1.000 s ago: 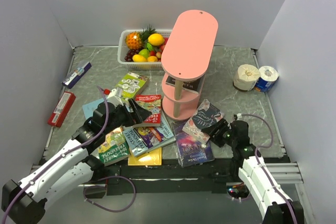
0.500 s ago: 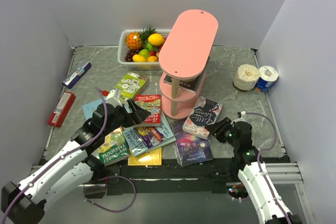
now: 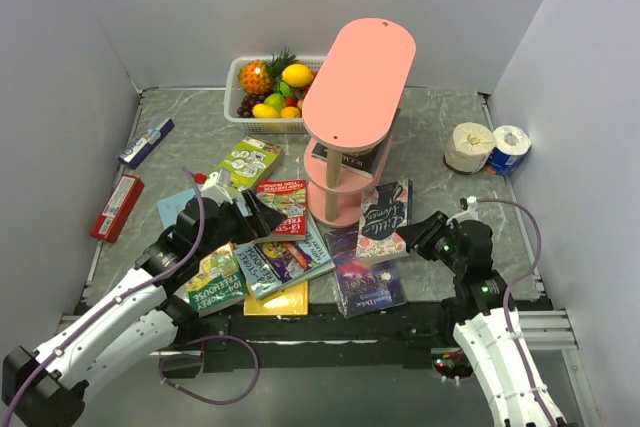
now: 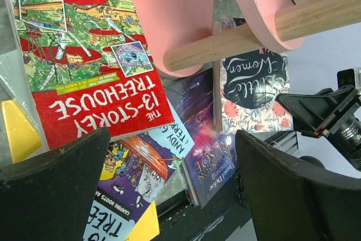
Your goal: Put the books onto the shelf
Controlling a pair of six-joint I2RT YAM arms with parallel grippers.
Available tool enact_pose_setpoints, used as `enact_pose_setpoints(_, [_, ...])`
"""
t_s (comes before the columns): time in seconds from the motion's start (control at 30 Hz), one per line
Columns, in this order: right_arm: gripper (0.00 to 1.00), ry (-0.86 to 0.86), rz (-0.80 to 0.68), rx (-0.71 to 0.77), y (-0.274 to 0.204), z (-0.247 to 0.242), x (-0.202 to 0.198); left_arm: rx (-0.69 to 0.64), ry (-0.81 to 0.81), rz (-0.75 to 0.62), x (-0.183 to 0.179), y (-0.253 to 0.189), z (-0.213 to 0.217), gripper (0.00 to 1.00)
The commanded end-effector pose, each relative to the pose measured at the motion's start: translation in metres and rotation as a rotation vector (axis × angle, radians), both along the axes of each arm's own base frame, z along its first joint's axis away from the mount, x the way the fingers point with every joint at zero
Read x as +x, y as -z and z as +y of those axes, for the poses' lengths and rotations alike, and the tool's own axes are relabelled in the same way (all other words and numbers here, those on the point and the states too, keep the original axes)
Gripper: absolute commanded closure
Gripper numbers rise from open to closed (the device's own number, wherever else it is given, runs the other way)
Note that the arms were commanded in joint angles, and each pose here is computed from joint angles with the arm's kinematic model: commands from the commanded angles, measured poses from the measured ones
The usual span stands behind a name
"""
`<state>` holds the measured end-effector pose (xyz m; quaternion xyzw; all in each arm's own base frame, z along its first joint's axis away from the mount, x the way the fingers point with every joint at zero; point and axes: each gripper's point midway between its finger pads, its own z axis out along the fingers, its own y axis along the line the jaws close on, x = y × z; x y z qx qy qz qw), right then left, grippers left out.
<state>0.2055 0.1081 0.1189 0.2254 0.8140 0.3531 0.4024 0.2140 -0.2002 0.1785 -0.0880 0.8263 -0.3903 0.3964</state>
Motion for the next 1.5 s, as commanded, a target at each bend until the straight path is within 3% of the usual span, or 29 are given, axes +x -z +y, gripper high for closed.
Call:
enact_pose_setpoints(0.0, [1.00,-0.024,-0.148,0.051,-0.051,0.007,0.013,-0.029,-0.010,-0.079,0.005,-0.030,0.000,0.01])
enact_pose_setpoints(0.4, [1.00,-0.161,0.083,0.103,0.027,0.028,-0.010,-0.043,0.007,-0.060,-0.001,-0.019,-0.001,0.01])
enact_pose_setpoints(0.6, [0.83,-0.212,0.161,0.104,0.060,0.033,-0.023,-0.038,0.010,-0.047,-0.002,-0.013,-0.001,0.01])
enact_pose_setpoints(0.83, [0.43,-0.215,0.178,0.097,0.078,0.033,-0.024,-0.046,0.011,-0.031,-0.004,-0.006,-0.002,0.01])
enact_pose_setpoints(0.93, [0.39,-0.209,0.168,0.104,0.080,0.034,-0.020,-0.041,0.009,-0.025,-0.005,-0.003,-0.001,0.01])
enact_pose_setpoints(0.97, [0.44,-0.205,0.174,0.105,0.083,0.033,-0.019,-0.042,0.009,-0.024,-0.005,-0.003,-0.001,0.01])
enact_pose_setpoints(1.03, [0.67,-0.202,0.170,0.114,0.085,0.034,-0.019,-0.040,0.008,-0.025,-0.005,-0.003,0.000,0.01])
enact_pose_setpoints(1.17, [1.00,-0.216,0.098,0.137,0.070,0.037,-0.017,-0.040,0.001,-0.024,-0.006,-0.003,0.001,0.01])
enact_pose_setpoints(1.27, [1.00,-0.202,0.002,0.118,0.047,0.034,-0.011,-0.039,-0.003,-0.025,-0.007,-0.003,0.003,0.01])
enact_pose_setpoints(1.3, [1.00,-0.185,0.063,0.104,0.054,0.030,-0.020,-0.042,-0.005,-0.030,-0.007,-0.005,0.003,0.01])
enact_pose_setpoints(1.33, [1.00,-0.181,-0.026,0.090,0.028,0.028,-0.016,-0.041,-0.009,-0.032,-0.007,-0.006,0.004,0.01])
enact_pose_setpoints(1.4, [1.00,-0.104,0.016,0.032,0.026,0.013,-0.022,-0.043,-0.012,-0.033,-0.007,-0.006,0.005,0.00])
enact_pose_setpoints(1.47, [1.00,-0.003,-0.066,-0.021,-0.010,-0.005,-0.020,-0.042,-0.016,-0.039,-0.006,-0.008,0.005,0.01])
